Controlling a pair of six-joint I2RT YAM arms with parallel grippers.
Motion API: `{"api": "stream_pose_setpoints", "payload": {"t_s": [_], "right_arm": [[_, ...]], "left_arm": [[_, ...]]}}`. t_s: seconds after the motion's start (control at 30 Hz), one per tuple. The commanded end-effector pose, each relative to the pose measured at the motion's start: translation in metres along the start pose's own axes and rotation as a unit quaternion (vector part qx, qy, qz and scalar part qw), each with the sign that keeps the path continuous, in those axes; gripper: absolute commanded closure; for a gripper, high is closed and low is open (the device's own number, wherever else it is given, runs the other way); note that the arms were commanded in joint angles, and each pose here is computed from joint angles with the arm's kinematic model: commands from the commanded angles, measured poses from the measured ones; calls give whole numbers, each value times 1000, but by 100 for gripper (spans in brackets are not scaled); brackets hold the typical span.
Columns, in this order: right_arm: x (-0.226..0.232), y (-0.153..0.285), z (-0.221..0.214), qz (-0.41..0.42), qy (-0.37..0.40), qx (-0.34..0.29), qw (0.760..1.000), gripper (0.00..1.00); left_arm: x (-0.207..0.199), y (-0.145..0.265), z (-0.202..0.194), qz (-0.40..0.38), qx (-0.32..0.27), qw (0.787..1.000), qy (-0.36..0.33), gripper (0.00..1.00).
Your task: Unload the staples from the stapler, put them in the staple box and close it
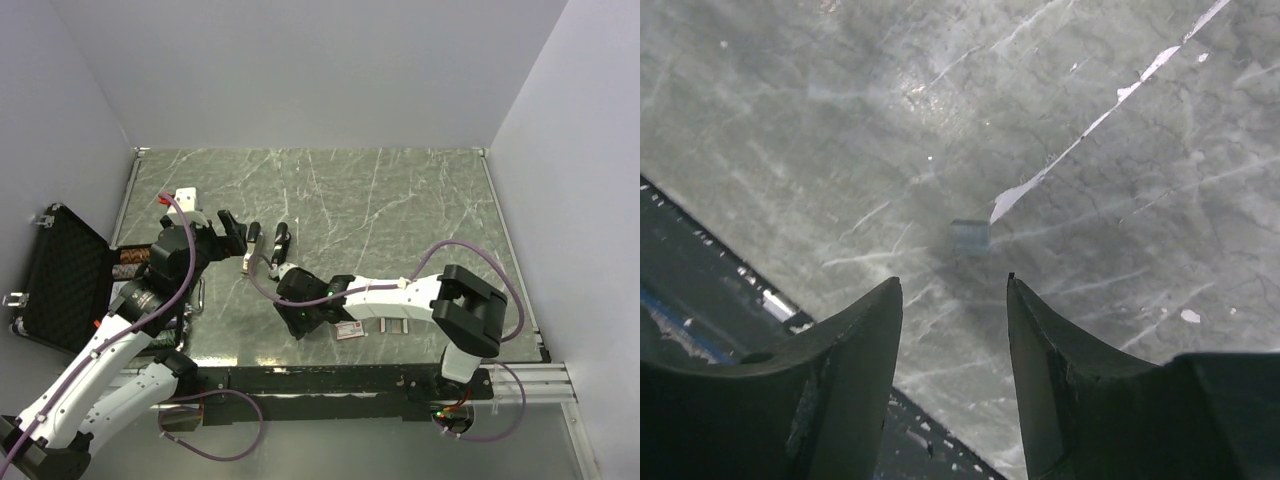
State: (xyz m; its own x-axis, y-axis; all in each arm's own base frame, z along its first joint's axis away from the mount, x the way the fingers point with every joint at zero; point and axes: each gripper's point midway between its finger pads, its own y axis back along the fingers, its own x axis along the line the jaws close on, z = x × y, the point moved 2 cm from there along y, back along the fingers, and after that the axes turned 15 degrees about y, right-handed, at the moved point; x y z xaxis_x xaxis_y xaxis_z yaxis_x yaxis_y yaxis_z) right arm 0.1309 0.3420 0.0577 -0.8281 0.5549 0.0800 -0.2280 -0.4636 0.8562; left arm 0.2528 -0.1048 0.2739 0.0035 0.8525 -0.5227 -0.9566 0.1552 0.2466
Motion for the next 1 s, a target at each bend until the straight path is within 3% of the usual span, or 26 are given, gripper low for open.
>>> {"api": "stream_pose_setpoints", "payload": {"t_s": [0.0, 0.97], "right_arm": [[3, 0, 23, -12, -1, -31, 999, 46], [3, -20, 12, -53, 8, -2, 999, 54]], "left_arm": [[-3, -1, 7, -6, -19, 1000, 7, 1], [-3, -3, 7, -6, -16, 1000, 8, 1]]}}
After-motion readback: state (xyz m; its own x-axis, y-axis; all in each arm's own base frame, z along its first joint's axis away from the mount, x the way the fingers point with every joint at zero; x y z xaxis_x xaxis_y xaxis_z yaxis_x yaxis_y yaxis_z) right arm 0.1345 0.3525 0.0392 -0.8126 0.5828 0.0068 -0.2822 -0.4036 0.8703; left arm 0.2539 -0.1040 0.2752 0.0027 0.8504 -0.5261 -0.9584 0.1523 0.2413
